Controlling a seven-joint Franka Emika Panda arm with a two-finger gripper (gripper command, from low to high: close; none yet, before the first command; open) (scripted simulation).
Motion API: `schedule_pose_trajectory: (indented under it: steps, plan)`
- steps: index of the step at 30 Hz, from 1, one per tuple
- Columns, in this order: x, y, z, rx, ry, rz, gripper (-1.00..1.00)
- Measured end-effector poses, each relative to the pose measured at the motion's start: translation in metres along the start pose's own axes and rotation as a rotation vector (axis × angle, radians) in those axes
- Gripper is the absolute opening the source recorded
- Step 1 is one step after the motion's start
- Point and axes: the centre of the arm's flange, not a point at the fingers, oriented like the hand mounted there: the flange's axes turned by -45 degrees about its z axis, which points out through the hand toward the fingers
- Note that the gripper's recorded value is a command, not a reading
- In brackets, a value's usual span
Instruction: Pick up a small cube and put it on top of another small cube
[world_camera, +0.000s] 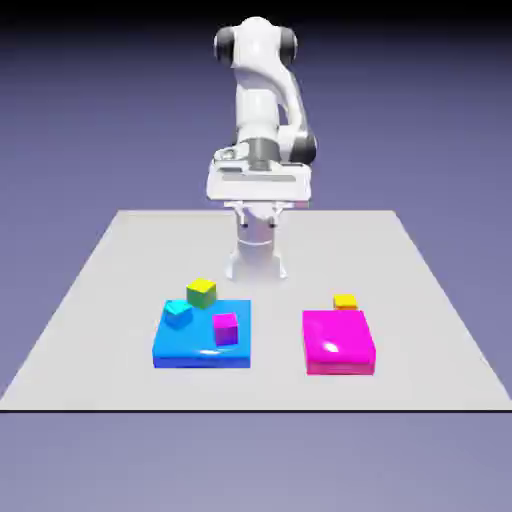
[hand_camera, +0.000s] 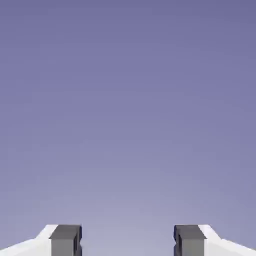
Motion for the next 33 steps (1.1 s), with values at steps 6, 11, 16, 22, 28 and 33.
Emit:
schedule_pose_trajectory:
  steps: [6,11,16,22,28,33]
  plan:
    - [-0.011,-0.092,0.062,0.093,-0.316,-0.258,0.0]
    - [-0.041,-0.17,0.099,0.142,-0.563,-0.485,0.0]
    - [-0.086,-0.251,0.118,0.17,-0.785,-0.736,0.0]
    - [-0.147,-0.324,0.127,0.154,-1.025,-1.011,0.0]
    - [-0.215,-0.387,0.119,0.1,-1.223,-1.292,0.0]
    - [-0.269,-0.423,0.109,0.012,-1.365,-1.499,0.0]
